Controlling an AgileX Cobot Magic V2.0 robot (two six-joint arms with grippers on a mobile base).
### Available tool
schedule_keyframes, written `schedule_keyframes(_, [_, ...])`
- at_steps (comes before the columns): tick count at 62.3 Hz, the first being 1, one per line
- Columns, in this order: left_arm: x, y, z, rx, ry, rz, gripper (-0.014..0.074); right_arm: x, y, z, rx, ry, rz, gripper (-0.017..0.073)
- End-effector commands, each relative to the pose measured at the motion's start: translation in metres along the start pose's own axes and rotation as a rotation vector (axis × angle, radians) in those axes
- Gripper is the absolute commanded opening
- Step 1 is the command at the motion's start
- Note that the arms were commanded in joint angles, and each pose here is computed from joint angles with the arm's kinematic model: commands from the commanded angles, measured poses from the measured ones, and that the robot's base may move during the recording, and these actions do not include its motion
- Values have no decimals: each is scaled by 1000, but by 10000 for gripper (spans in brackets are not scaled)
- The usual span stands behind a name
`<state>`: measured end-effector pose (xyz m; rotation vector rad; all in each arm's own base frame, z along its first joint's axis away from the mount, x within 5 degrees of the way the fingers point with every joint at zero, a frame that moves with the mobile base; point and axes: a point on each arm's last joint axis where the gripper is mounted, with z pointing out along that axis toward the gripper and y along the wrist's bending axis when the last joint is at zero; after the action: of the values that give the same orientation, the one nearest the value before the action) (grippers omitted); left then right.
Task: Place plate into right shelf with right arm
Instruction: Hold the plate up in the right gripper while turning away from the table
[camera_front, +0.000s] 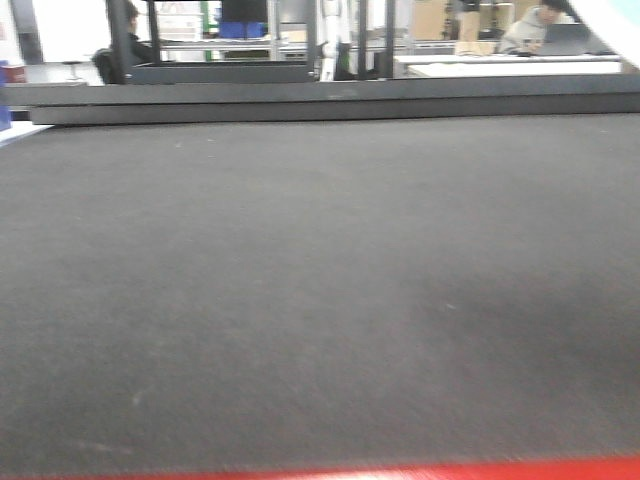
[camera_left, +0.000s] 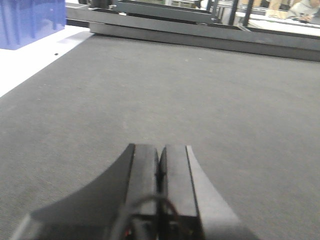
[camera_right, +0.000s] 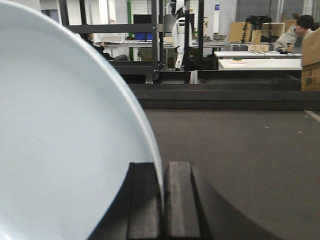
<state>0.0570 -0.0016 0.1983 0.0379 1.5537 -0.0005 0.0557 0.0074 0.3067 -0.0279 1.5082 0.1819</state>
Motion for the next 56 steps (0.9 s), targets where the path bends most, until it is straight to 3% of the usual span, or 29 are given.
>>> schedule_keyframes(1, [-5, 1, -1, -12, -89, -15, -128, -17, 1, -1, 0, -110, -21, 54])
schedule_keyframes(56, [-5, 1, -1, -12, -89, -15, -128, -17, 1, -1, 0, -110, -21, 54])
